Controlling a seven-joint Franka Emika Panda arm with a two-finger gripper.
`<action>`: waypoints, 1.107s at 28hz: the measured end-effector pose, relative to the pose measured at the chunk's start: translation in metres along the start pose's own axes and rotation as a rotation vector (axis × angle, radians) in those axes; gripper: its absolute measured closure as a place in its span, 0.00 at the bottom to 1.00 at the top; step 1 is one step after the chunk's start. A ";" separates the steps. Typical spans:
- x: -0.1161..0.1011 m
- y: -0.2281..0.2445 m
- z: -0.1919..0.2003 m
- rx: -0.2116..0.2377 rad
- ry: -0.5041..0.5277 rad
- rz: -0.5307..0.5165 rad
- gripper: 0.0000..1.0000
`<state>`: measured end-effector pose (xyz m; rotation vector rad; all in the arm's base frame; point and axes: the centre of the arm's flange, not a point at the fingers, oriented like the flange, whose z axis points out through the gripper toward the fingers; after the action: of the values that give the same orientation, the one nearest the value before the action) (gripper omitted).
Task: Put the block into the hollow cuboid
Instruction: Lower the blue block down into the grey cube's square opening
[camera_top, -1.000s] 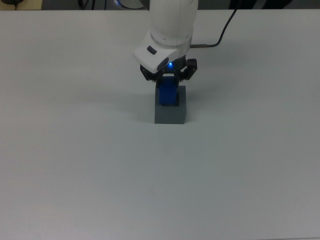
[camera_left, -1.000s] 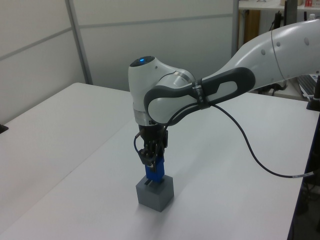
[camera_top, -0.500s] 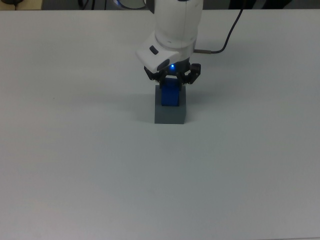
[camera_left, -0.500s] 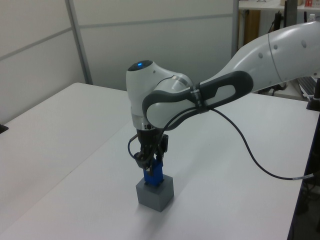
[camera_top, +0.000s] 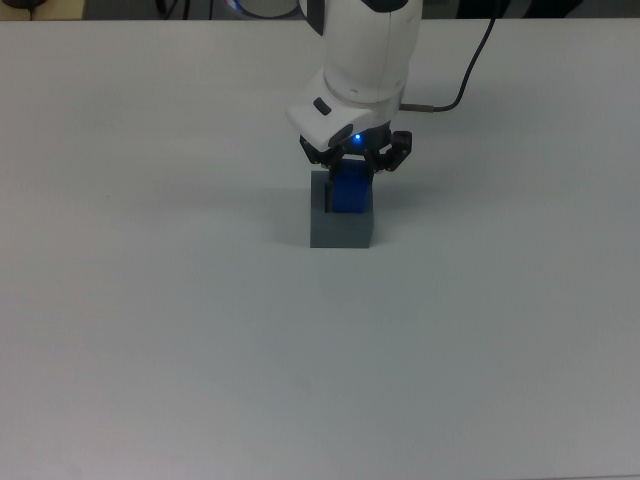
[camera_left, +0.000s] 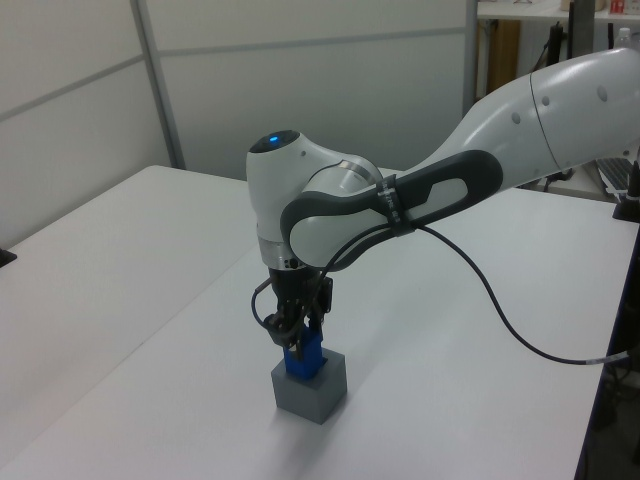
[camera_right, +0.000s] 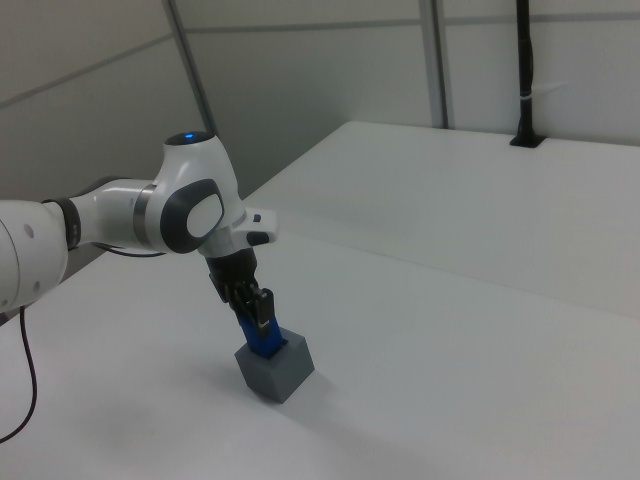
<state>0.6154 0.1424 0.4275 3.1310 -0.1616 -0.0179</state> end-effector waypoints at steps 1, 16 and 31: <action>0.000 0.000 0.000 0.000 0.000 0.000 0.49; 0.003 0.010 0.000 -0.010 0.002 -0.054 0.49; 0.001 0.012 0.000 -0.041 -0.009 -0.100 0.49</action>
<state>0.6153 0.1305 0.4272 3.0953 -0.0049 -0.0355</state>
